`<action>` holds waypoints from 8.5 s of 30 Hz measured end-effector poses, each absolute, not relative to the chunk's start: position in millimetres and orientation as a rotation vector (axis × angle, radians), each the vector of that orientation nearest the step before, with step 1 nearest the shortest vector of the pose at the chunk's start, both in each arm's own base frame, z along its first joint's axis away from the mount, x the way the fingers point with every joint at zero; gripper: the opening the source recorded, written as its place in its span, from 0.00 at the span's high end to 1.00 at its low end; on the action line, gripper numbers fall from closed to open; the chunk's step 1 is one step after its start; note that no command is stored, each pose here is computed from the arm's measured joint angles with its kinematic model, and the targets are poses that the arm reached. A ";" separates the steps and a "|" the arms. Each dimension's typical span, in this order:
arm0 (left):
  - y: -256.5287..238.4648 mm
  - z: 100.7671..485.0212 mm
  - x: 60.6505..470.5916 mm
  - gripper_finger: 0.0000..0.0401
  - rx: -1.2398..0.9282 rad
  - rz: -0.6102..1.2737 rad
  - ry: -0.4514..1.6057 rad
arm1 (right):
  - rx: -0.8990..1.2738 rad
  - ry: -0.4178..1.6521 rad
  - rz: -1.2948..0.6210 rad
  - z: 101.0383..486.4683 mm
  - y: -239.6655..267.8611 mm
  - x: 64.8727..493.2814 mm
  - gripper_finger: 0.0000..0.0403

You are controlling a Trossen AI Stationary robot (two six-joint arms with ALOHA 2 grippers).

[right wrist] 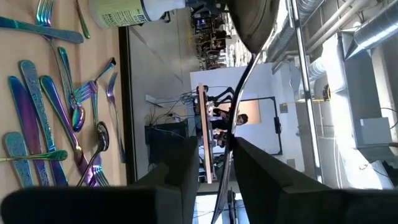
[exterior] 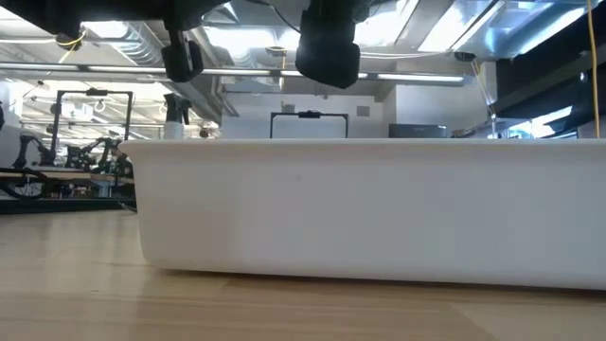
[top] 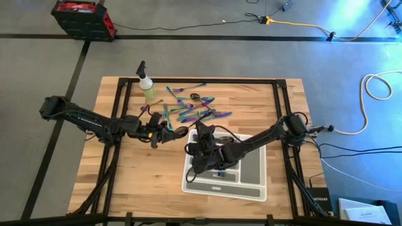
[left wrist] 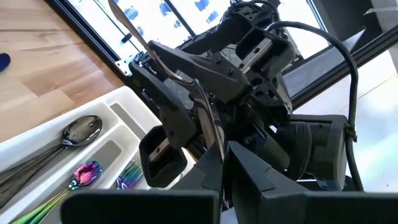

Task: Sort silverware
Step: Put the black spoon into the white silverware tray

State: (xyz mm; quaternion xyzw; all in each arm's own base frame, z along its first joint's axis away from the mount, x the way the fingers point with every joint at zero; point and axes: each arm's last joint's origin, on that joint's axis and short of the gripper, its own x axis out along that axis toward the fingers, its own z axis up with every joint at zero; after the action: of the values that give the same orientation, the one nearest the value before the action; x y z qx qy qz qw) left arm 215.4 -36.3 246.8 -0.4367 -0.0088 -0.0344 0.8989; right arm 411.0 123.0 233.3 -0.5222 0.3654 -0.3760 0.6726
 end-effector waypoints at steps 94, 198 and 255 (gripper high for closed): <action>-37.3 177.9 252.5 0.59 0.306 0.120 0.245 | 0.279 0.225 -0.957 251.8 126.3 382.0 1.00; -45.0 202.1 290.8 0.86 0.216 0.540 0.068 | 0.194 0.165 -0.928 269.3 108.3 405.4 1.00; -26.0 182.2 305.4 0.86 0.226 0.335 0.439 | 0.148 0.633 -1.176 246.6 134.4 271.9 0.77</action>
State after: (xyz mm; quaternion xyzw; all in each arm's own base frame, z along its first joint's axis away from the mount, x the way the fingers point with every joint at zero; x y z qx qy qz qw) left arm 305.4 -26.0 182.2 0.1112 0.2161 0.1649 0.9559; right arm 271.9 134.4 246.6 0.0684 0.2931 -0.5447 0.7827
